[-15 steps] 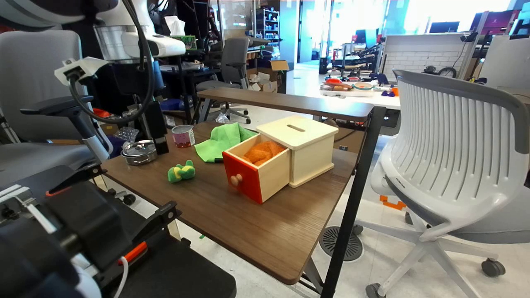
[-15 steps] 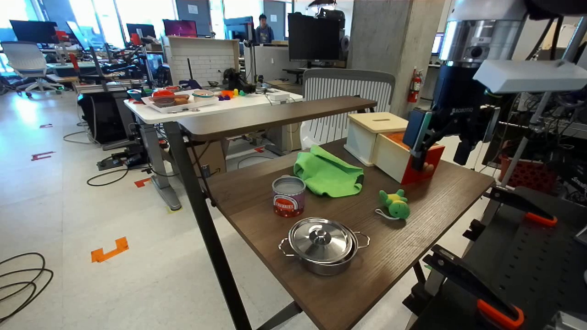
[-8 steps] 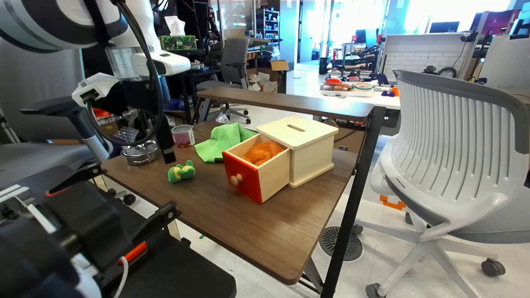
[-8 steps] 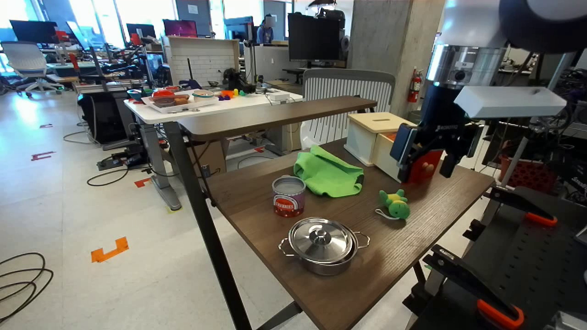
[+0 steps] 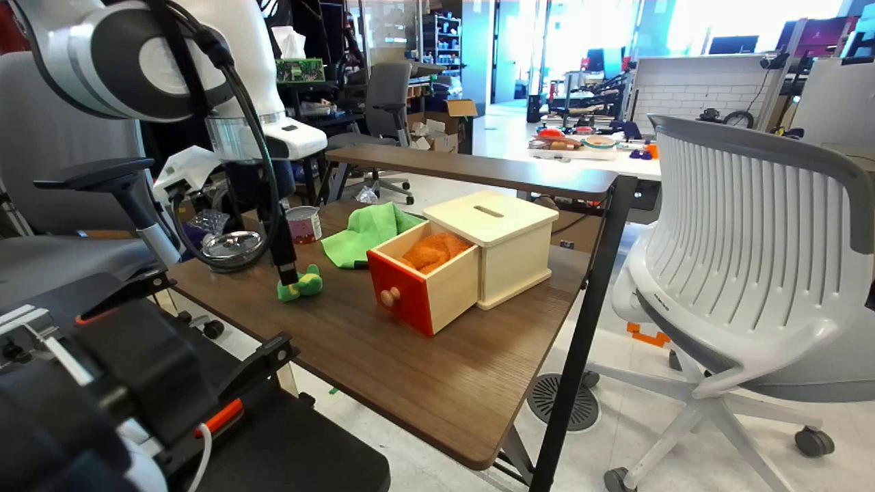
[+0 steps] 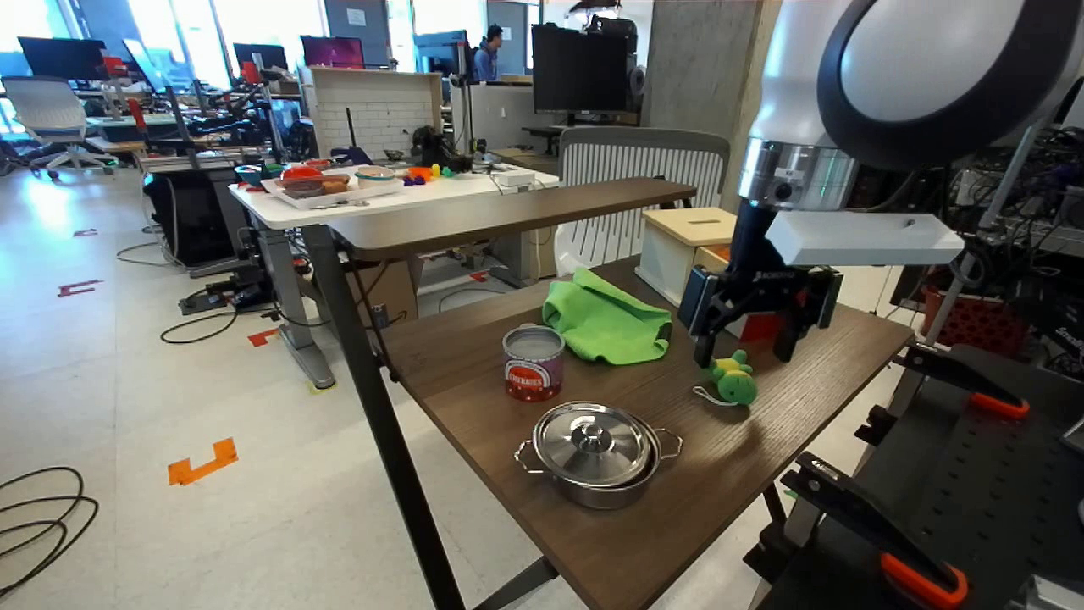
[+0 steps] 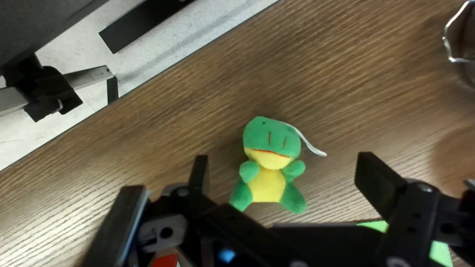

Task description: Put the green doll in the open drawer

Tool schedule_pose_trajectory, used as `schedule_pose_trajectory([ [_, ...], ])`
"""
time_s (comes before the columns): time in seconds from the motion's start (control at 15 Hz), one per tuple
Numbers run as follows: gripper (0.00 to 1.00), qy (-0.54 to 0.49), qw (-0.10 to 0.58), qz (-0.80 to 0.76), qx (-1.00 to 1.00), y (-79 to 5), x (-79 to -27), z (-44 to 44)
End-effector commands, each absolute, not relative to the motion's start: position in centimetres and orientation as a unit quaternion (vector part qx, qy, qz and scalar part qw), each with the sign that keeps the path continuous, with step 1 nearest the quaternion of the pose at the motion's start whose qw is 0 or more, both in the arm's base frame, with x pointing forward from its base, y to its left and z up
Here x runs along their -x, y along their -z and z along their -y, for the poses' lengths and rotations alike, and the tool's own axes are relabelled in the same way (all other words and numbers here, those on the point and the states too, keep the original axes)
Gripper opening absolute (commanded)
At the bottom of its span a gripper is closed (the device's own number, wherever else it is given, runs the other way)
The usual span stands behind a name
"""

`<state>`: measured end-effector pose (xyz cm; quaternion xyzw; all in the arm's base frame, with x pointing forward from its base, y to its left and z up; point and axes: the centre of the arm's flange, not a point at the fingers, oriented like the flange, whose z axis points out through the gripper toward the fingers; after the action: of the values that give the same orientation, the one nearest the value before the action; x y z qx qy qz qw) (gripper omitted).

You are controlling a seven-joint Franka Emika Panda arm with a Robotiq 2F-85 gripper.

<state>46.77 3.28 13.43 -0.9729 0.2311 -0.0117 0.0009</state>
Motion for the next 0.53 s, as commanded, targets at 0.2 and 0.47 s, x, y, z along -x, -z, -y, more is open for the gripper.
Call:
schedule_pose_trajectory([
  [0.2,1.00,0.017,-0.018,-0.244,0.969,-10.5,-49.2,-3.0],
  [0.47,0.65,0.017,-0.024,-0.242,0.970,-9.7,-49.6,-3.0],
])
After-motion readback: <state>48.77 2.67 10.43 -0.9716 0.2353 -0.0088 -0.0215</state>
